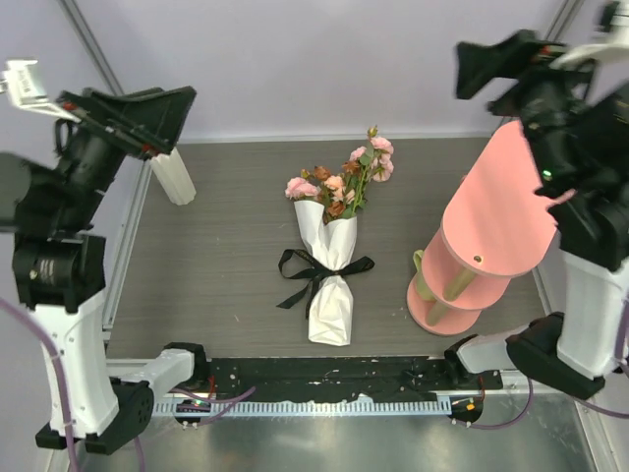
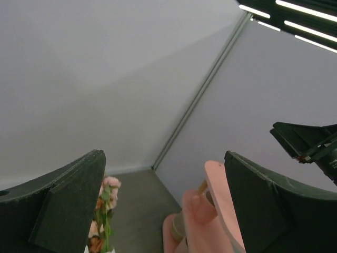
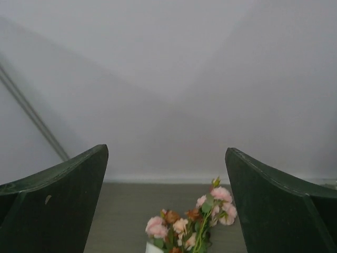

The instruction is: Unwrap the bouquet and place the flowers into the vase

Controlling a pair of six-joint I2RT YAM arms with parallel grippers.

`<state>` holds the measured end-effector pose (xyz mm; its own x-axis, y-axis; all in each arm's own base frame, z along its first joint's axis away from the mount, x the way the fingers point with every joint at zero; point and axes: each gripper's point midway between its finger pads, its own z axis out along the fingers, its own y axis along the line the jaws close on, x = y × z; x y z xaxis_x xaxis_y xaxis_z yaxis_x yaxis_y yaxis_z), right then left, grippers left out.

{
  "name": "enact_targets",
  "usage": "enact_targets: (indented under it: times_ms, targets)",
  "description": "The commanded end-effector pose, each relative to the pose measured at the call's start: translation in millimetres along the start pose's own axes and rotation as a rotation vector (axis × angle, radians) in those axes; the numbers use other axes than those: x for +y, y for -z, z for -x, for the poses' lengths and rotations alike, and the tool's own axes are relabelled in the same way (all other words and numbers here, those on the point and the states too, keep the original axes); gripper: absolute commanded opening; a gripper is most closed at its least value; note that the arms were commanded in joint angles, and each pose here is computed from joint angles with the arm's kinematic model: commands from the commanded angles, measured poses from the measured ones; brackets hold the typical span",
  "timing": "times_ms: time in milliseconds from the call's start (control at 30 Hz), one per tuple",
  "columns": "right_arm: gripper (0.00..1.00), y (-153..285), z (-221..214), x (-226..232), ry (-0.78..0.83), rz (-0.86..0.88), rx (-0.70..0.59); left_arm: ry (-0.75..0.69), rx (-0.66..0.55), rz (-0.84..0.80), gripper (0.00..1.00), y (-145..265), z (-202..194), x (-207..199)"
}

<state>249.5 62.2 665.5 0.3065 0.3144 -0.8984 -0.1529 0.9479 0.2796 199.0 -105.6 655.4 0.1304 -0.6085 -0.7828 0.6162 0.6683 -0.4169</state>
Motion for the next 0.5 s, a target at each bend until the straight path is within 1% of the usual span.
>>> enact_targets:
  times_ms: [0, 33, 67, 100, 133, 167, 200, 233, 267, 300, 333, 367, 433, 467]
  targets:
    - [1.00, -8.6, -63.0, 63.9, -0.087, 0.287, 0.200, 0.078, 0.152, -0.008, 1.00, 0.1, -41.8, 12.2]
    - [1.00, -6.6, -71.0, 75.0, -0.106, 0.329, 0.224, 0.090, 0.177, 0.002, 1.00, -0.4, -51.0, 18.5]
    - [1.00, -8.2, -89.6, 85.0, -0.111, 0.355, 0.265, 0.113, 0.225, 0.019, 1.00, -0.9, -69.3, 30.2]
    - [1.00, -1.1, -100.4, 101.2, -0.121, 0.391, 0.297, 0.127, 0.256, 0.035, 1.00, -0.1, -80.7, 37.9]
    - [1.00, 1.8, -108.0, 108.1, -0.120, 0.399, 0.314, 0.139, 0.282, 0.053, 1.00, 0.3, -91.6, 46.2]
    - [1.00, 3.7, -123.7, 116.2, -0.110, 0.408, 0.348, 0.162, 0.334, 0.080, 1.00, 2.7, -113.5, 61.2]
    - [1.00, 6.8, -131.4, 121.1, -0.094, 0.397, 0.361, 0.175, 0.368, 0.079, 1.00, 5.1, -125.8, 65.9]
    - [1.00, 21.1, -139.6, 142.5, -0.094, 0.453, 0.389, 0.186, 0.398, 0.086, 1.00, 7.3, -137.3, 72.0]
    - [1.00, 28.5, -156.8, 156.2, -0.069, 0.476, 0.432, 0.209, 0.449, 0.113, 1.00, 11.1, -159.7, 87.0]
    - [1.00, 33.5, -164.2, 162.4, -0.049, 0.474, 0.450, 0.223, 0.480, 0.107, 1.00, 15.2, -170.8, 89.7]
    - [1.00, 47.8, -173.5, 176.4, -0.032, 0.494, 0.481, 0.237, 0.504, 0.115, 1.00, 18.6, -181.8, 95.6]
    - [1.00, 54.0, -187.2, 182.0, -0.010, 0.500, 0.512, 0.268, 0.553, 0.147, 1.00, 25.9, -205.2, 110.0]
    - [1.00, 69.1, -203.0, 195.0, -0.021, 0.527, 0.558, 0.281, 0.604, 0.162, 1.00, 36.8, -227.2, 120.6]
    - [1.00, 78.0, -229.1, 197.1, 0.006, 0.530, 0.611, 0.305, 0.652, 0.199, 1.00, 47.6, -249.6, 134.2]
